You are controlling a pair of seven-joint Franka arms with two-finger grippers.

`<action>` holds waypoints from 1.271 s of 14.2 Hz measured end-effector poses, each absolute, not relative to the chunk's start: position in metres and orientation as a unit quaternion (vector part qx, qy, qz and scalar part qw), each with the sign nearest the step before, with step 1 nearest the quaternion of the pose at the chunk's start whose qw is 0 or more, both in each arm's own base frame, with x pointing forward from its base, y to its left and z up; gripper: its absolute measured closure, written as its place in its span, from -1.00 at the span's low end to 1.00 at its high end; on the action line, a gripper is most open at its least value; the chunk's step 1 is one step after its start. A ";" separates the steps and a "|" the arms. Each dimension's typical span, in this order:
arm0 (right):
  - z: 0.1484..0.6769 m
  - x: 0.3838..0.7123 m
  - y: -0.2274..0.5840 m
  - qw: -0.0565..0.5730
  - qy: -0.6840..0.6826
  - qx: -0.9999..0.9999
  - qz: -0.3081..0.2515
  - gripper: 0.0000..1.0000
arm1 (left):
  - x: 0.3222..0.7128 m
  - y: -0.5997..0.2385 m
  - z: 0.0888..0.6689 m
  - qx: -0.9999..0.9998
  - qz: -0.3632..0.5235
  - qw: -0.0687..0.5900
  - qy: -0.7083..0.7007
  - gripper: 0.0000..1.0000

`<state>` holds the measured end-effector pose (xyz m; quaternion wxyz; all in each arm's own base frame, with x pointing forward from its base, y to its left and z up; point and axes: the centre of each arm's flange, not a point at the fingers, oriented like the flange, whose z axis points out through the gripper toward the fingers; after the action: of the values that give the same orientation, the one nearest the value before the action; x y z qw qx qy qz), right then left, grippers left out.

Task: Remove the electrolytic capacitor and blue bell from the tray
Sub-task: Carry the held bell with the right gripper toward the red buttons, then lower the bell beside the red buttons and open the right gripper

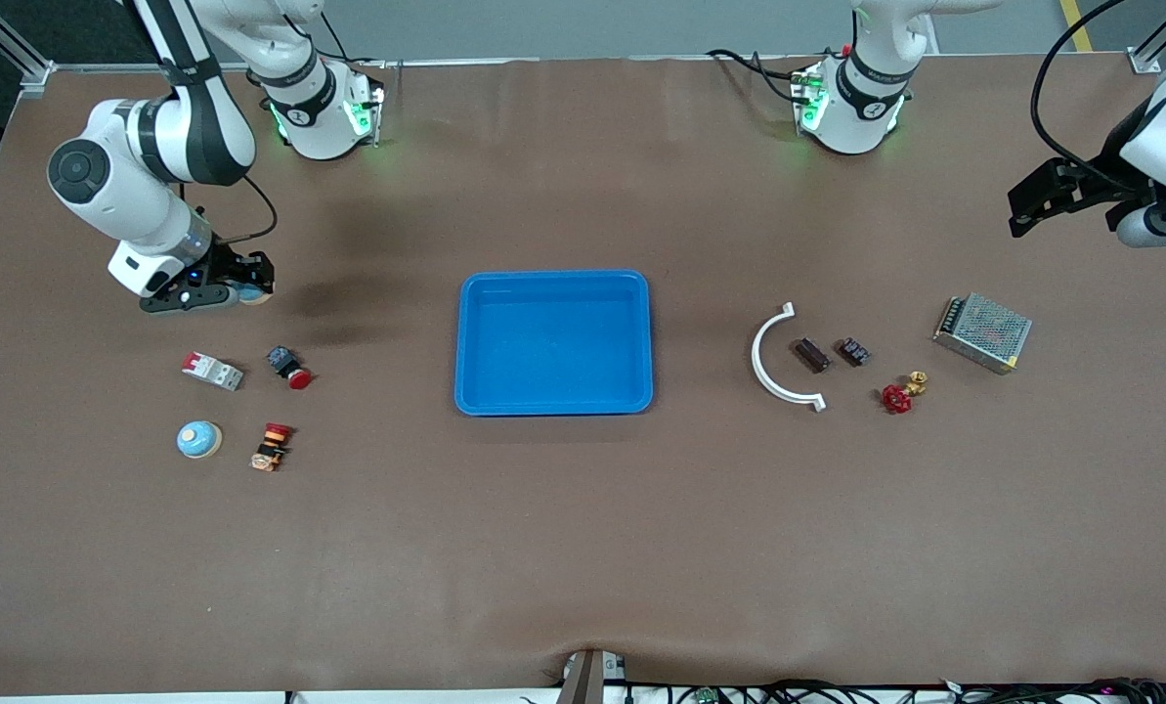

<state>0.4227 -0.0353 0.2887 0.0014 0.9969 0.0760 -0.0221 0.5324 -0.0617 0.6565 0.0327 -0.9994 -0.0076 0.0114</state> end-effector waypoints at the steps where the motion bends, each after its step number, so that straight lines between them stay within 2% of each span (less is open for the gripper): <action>1: 0.288 0.421 -0.045 0.002 0.081 0.997 -0.018 -0.27 | 0.532 -0.062 0.657 -0.999 0.011 0.033 -0.008 -1.00; 4: 0.276 0.418 -0.079 0.005 0.096 0.995 0.001 -0.27 | 0.532 -0.063 0.657 -0.999 0.011 0.033 -0.007 -1.00; 10: 0.208 0.417 -0.106 0.009 0.108 0.994 0.029 -0.27 | 0.532 -0.066 0.657 -0.999 0.011 0.033 -0.003 -1.00; 18: 0.197 0.418 -0.103 0.008 0.111 0.993 0.029 -0.27 | 0.531 -0.069 0.657 -0.999 0.010 0.030 0.000 -1.00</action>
<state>0.4182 -0.1034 0.1965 0.0076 0.9934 0.1110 0.0290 0.5311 -0.0695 0.6574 0.0303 -0.9995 -0.0004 0.0102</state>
